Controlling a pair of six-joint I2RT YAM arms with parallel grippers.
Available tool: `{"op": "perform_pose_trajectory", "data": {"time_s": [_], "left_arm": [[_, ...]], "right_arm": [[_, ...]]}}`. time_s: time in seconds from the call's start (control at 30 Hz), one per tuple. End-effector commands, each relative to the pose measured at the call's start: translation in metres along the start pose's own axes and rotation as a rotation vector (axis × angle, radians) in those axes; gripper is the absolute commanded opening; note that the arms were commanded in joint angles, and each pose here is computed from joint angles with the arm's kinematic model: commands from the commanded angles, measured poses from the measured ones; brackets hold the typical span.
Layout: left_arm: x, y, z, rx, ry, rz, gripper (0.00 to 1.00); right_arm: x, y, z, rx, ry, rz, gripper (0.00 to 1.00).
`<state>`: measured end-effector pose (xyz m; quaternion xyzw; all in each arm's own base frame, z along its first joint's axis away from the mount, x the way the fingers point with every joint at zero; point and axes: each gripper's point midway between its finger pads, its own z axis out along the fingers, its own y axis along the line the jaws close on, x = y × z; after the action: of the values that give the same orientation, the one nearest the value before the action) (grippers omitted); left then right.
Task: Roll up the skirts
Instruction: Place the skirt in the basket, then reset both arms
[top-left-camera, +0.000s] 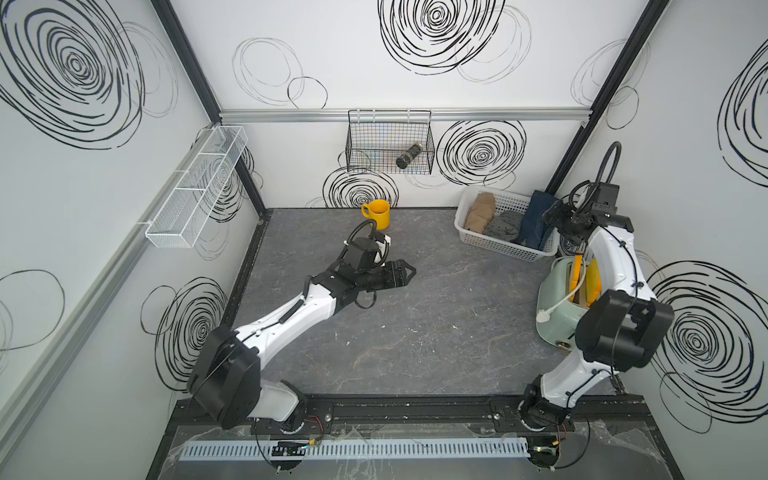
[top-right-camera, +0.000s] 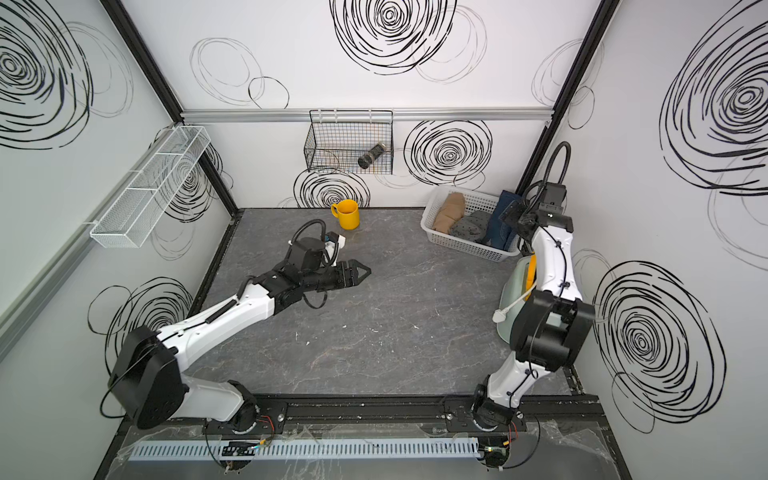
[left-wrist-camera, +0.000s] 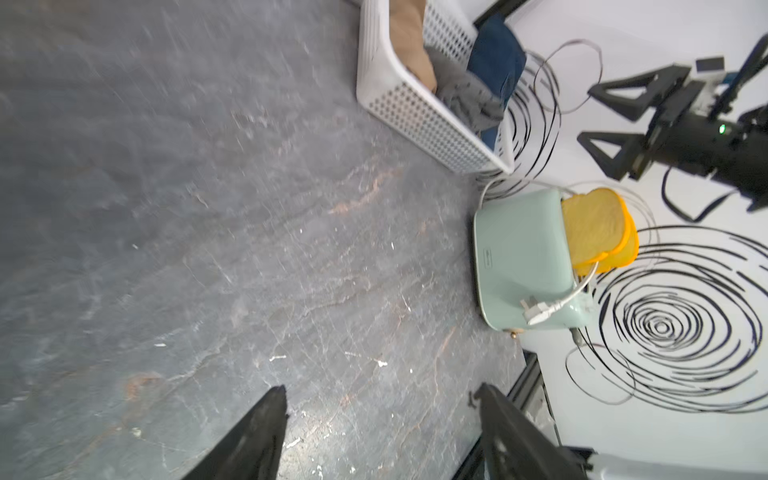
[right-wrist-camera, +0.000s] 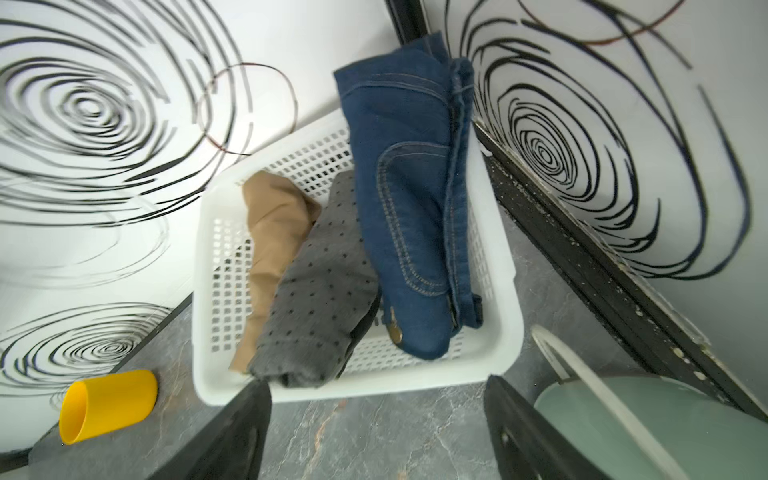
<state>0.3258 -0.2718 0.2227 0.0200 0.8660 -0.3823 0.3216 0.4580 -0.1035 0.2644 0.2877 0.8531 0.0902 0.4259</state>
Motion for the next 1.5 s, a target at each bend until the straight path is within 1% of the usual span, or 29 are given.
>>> {"op": "perform_pose_trajectory", "data": {"time_s": [0.0, 0.03, 0.1, 0.13, 0.2, 0.23, 0.27, 0.33, 0.37, 0.43, 0.47, 0.57, 0.63, 0.7, 0.77, 0.8, 0.87, 0.93, 1.03, 1.1, 1.13, 1.17, 1.23, 1.27, 1.33, 1.37, 1.43, 1.47], "left_arm": [[-0.048, 0.000, -0.043, -0.146, -0.255, 0.106, 0.77], [-0.058, 0.000, -0.055, -0.162, -0.320, 0.120, 0.77], [-0.074, -0.001, -0.080, -0.176, -0.446, 0.143, 0.77], [-0.082, 0.001, -0.094, -0.191, -0.515, 0.151, 0.77], [-0.093, 0.008, -0.122, -0.222, -0.650, 0.170, 0.78], [-0.096, 0.013, -0.135, -0.236, -0.712, 0.194, 0.80], [-0.096, 0.018, -0.145, -0.249, -0.760, 0.209, 0.85], [-0.098, 0.039, -0.169, -0.300, -0.871, 0.215, 0.89], [-0.097, 0.052, -0.177, -0.347, -0.906, 0.208, 0.98], [-0.096, 0.080, -0.192, -0.481, -0.974, 0.223, 0.96], [-0.095, 0.095, -0.196, -0.558, -0.984, 0.242, 0.96], [-0.091, 0.140, -0.202, -0.788, -0.958, 0.292, 0.96], [-0.084, 0.173, -0.209, -0.921, -0.964, 0.278, 0.97], [-0.075, 0.204, -0.209, -0.992, -0.946, 0.253, 0.96], [-0.070, 0.226, -0.209, -1.020, -0.944, 0.213, 0.97], [-0.068, 0.232, -0.207, -1.022, -0.936, 0.213, 0.96], [-0.064, 0.244, -0.204, -1.021, -0.928, 0.214, 0.96], [-0.060, 0.259, -0.197, -1.029, -0.889, 0.224, 0.96], [-0.055, 0.278, -0.181, -0.978, -0.833, 0.227, 0.96], [-0.051, 0.290, -0.170, -0.929, -0.800, 0.222, 0.96], [-0.052, 0.293, -0.170, -0.914, -0.803, 0.223, 0.96], [-0.056, 0.293, -0.167, -0.896, -0.797, 0.227, 0.96], [-0.063, 0.288, -0.166, -0.845, -0.836, 0.254, 0.96], [-0.066, 0.291, -0.158, -0.802, -0.813, 0.244, 0.96], [-0.073, 0.289, -0.144, -0.750, -0.784, 0.272, 0.97], [-0.074, 0.290, -0.135, -0.747, -0.737, 0.283, 0.96], [-0.073, 0.277, -0.124, -0.701, -0.717, 0.355, 0.96], [-0.067, 0.267, -0.123, -0.675, -0.735, 0.398, 0.96]], "right_arm": [[-0.006, 0.039, -0.035, -0.083, -0.226, -0.094, 0.84], [0.001, 0.053, -0.050, -0.122, -0.297, -0.147, 0.98], [0.021, 0.067, -0.075, -0.144, -0.416, -0.206, 0.98], [0.033, 0.077, -0.086, -0.183, -0.461, -0.252, 0.98], [0.059, 0.086, -0.098, -0.212, -0.512, -0.302, 0.98], [0.073, 0.093, -0.101, -0.237, -0.521, -0.348, 0.98], [0.085, 0.097, -0.100, -0.233, -0.515, -0.386, 0.98], [0.111, 0.097, -0.088, -0.194, -0.487, -0.422, 0.98], [0.121, 0.096, -0.081, -0.180, -0.469, -0.432, 0.98], [0.143, 0.087, -0.065, -0.143, -0.415, -0.444, 0.98], [0.150, 0.081, -0.058, -0.135, -0.398, -0.425, 0.98], [0.163, 0.062, -0.044, -0.091, -0.413, -0.428, 0.98], [0.175, 0.048, -0.037, -0.079, -0.421, -0.466, 0.98], [0.188, 0.038, -0.031, -0.082, -0.427, -0.542, 0.98], [0.196, 0.028, -0.024, -0.062, -0.416, -0.570, 0.98], [0.199, 0.024, -0.021, -0.059, -0.398, -0.576, 0.98], [0.199, 0.012, -0.018, -0.038, -0.394, -0.539, 0.98], [0.199, 0.000, -0.016, -0.049, -0.398, -0.498, 0.98], [0.198, -0.014, -0.009, -0.072, -0.395, -0.440, 0.98], [0.197, -0.013, -0.005, -0.077, -0.409, -0.453, 0.98], [0.193, -0.007, -0.007, -0.086, -0.435, -0.468, 0.98], [0.192, -0.007, -0.008, -0.085, -0.464, -0.477, 0.98], [0.187, -0.005, -0.006, -0.073, -0.484, -0.506, 0.98], [0.184, -0.005, -0.004, -0.061, -0.498, -0.521, 0.98], [0.184, -0.006, -0.003, -0.060, -0.524, -0.532, 0.98], [0.183, -0.011, -0.003, -0.058, -0.547, -0.509, 0.98], [0.185, -0.011, -0.004, -0.073, -0.561, -0.521, 0.98], [0.186, -0.012, -0.007, -0.081, -0.556, -0.515, 0.98]]}}
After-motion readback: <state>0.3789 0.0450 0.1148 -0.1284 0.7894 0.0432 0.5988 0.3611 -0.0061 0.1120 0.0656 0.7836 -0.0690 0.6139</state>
